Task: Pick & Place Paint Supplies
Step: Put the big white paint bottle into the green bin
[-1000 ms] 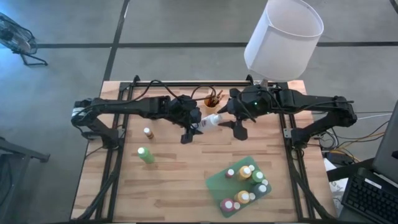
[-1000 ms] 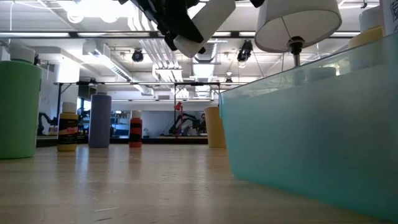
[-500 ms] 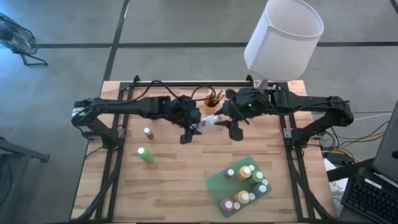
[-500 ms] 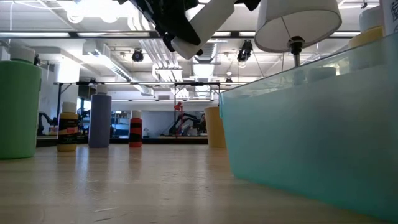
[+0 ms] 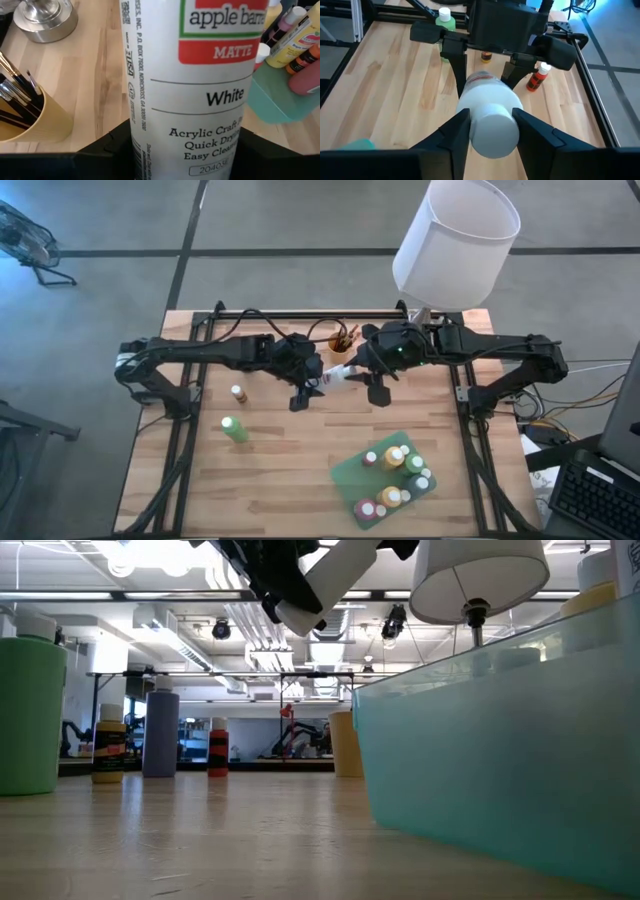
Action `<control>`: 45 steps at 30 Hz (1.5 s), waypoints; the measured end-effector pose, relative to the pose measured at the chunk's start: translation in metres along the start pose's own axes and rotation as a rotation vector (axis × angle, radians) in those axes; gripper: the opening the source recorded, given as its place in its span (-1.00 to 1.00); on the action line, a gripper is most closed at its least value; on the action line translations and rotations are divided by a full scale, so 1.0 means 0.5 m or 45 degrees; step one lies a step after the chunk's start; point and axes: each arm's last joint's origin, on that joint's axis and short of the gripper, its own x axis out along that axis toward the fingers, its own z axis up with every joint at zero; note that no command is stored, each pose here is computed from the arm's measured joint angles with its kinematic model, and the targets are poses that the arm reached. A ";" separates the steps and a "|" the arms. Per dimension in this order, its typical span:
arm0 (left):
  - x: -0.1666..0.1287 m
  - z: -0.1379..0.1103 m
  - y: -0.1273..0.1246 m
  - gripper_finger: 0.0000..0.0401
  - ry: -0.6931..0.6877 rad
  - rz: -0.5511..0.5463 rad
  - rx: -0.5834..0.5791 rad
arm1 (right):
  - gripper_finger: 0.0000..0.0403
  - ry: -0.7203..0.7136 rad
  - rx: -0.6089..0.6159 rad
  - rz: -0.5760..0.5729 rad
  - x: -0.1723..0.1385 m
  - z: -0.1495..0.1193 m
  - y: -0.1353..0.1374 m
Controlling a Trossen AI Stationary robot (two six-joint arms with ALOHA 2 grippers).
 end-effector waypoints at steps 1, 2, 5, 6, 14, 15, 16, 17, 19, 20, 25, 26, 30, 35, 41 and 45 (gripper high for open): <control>0.000 0.000 0.000 0.08 -0.003 0.000 0.001 | -0.27 0.004 0.000 0.000 0.001 0.000 0.000; 0.000 0.000 0.000 0.08 0.000 -0.001 0.000 | -0.26 0.006 0.000 0.000 0.003 -0.001 0.000; 0.000 0.000 0.000 0.08 0.001 0.000 0.002 | -0.34 0.018 -0.001 0.002 0.004 -0.002 0.000; 0.000 0.000 0.000 0.08 0.001 0.000 0.002 | -0.38 0.023 -0.002 0.003 0.007 -0.003 0.000; 0.001 -0.001 0.000 0.08 0.006 0.004 0.001 | -0.44 0.033 -0.009 0.003 0.008 -0.004 0.000; 0.001 -0.001 0.000 0.08 0.005 0.004 0.001 | -0.44 0.033 -0.009 0.003 0.008 -0.004 0.000; 0.001 -0.001 0.000 0.08 0.006 0.004 0.001 | -0.44 0.033 -0.010 0.003 0.008 -0.004 0.000; 0.001 -0.001 0.000 0.08 0.006 0.004 0.001 | -0.44 0.032 -0.010 0.003 0.008 -0.004 0.000; 0.001 -0.001 0.000 0.08 0.006 0.004 0.006 | -0.44 0.033 -0.011 0.003 0.008 -0.004 0.000; 0.001 -0.001 0.000 0.08 0.005 0.004 0.008 | -0.44 0.033 -0.010 0.003 0.008 -0.004 0.000; 0.001 -0.001 0.000 0.13 0.007 0.003 0.006 | -0.44 0.034 -0.012 0.003 0.008 -0.004 0.000; 0.001 -0.001 0.000 0.17 0.009 0.001 0.006 | -0.44 0.033 -0.015 0.003 0.008 -0.004 0.000; -0.004 -0.001 -0.001 0.41 0.019 -0.012 0.007 | -0.44 0.063 -0.018 0.008 0.014 -0.010 0.001; -0.031 0.014 0.001 0.67 0.081 0.088 0.044 | -0.44 0.040 -0.017 0.001 0.002 -0.005 0.000; -0.087 0.012 -0.001 0.73 0.027 0.229 0.035 | -0.44 0.093 -0.001 0.027 -0.047 0.020 0.012; -0.106 -0.008 -0.004 0.72 -0.081 0.283 0.007 | -0.44 0.133 0.003 0.093 -0.085 0.036 0.048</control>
